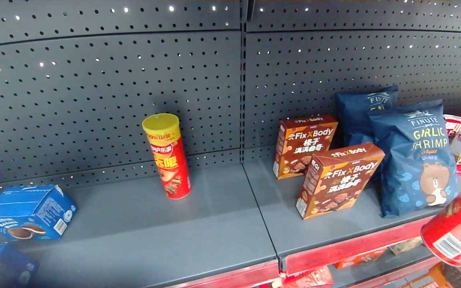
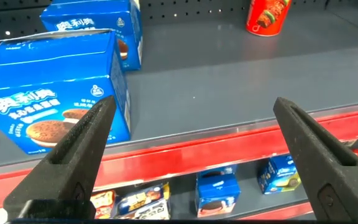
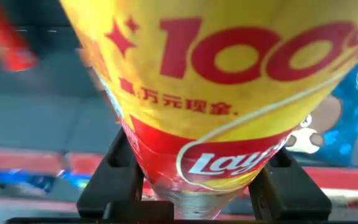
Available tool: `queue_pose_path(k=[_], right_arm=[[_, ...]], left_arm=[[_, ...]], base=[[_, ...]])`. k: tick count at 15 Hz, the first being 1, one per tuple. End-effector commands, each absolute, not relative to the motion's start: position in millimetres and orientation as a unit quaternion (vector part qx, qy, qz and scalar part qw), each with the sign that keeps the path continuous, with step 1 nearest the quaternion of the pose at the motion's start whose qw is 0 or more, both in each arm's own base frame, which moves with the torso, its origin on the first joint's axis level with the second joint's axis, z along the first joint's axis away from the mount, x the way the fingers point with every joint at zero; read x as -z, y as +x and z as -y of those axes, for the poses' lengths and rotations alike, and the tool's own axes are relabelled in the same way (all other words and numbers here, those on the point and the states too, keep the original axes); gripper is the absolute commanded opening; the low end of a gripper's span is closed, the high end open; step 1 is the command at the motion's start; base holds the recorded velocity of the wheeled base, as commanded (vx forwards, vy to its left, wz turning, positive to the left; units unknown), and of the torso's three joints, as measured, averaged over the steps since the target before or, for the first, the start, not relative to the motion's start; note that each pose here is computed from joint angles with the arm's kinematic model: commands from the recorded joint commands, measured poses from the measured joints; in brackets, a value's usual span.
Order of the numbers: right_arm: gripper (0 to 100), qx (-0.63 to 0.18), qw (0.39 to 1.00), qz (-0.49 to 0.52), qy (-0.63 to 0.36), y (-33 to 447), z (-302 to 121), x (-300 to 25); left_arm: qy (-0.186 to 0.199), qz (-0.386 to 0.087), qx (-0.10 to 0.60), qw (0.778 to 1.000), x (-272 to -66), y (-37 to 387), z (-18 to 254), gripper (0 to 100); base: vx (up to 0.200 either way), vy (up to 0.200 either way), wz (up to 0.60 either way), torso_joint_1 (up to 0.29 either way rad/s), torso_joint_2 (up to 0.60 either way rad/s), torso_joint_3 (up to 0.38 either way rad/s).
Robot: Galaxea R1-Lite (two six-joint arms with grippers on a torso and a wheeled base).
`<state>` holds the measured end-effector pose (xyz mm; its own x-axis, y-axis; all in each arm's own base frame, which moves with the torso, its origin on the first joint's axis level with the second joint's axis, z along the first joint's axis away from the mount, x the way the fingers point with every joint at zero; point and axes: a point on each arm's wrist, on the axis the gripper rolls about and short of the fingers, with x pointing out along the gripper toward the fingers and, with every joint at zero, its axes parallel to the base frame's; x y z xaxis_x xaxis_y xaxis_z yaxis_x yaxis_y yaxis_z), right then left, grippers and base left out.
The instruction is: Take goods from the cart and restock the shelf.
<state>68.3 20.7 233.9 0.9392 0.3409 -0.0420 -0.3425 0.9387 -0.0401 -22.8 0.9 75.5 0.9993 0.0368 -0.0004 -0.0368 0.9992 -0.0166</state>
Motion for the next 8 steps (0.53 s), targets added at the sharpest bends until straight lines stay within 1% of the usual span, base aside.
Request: queue_pose_path(k=[1,2,4,8], right_arm=[[0,-0.193,0.981,0.019,-0.021,47,-16,-235],[0,-0.230,0.973,0.013,-0.021,47,-20,-231],[0,-0.287,0.958,0.016,-0.015,45,-24,-233],[0,-0.374,0.927,0.015,0.017,39,-31,-237]], left_arm=[[-0.008,0.000,-0.018,1.000,-75,-23,-1,100],[-0.008,0.000,-0.018,1.000,-75,-23,-1,100],[-0.008,0.000,-0.018,1.000,-75,-23,-1,100],[-0.008,0.000,-0.018,1.000,-75,-23,-1,100]], base=[[0.000,0.000,0.00,0.000,0.00,0.000],[0.000,0.000,0.00,0.000,0.00,0.000],[0.000,0.000,0.00,0.000,0.00,0.000],[0.000,0.000,0.00,0.000,0.00,0.000]])
